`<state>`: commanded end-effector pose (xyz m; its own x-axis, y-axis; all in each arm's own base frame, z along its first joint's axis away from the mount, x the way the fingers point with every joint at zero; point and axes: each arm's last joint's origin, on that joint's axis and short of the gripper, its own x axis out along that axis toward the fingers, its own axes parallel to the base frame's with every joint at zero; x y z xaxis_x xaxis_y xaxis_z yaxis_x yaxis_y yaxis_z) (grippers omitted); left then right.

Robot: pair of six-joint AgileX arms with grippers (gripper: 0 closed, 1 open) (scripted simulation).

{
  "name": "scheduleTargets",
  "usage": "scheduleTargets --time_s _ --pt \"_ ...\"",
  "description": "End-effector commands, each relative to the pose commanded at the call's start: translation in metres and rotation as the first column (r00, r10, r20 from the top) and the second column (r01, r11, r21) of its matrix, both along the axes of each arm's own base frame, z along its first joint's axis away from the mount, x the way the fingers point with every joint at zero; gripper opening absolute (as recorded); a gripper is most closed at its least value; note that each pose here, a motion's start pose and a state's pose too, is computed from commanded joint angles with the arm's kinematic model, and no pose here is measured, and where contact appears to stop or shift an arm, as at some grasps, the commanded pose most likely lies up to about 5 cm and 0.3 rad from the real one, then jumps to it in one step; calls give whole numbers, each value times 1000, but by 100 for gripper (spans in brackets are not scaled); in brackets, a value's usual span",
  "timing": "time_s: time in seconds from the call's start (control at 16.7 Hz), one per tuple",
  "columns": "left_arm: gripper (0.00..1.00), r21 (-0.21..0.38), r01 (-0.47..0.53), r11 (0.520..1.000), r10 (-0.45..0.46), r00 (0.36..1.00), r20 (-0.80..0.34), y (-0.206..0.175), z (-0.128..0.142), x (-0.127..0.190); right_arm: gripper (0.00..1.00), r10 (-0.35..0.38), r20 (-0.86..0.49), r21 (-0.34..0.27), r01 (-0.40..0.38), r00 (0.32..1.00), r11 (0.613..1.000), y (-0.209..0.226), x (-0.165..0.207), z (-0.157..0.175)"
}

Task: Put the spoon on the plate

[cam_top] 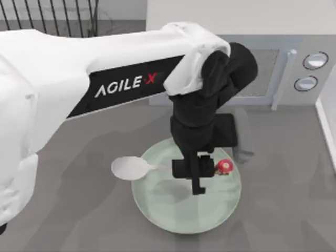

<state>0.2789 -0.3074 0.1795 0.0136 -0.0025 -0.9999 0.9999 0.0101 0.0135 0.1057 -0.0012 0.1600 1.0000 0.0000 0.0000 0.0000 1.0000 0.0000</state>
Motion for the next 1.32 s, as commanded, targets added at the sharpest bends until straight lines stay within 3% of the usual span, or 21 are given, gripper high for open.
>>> scheduleTargets --time_s 0.36,0.96,1.32 --pt "0 -8 6 1000 -6 1000 -2 0 1 -1 100 0 0 0 0 1000 1000 0 0 0" --pt "0 -127 111 986 -105 993 55 -19 9 -16 100 0 0 0 0 1000 1000 0 0 0" --pt "0 -148 106 983 -91 990 105 -20 10 -12 100 0 0 0 0 1000 1000 0 0 0"
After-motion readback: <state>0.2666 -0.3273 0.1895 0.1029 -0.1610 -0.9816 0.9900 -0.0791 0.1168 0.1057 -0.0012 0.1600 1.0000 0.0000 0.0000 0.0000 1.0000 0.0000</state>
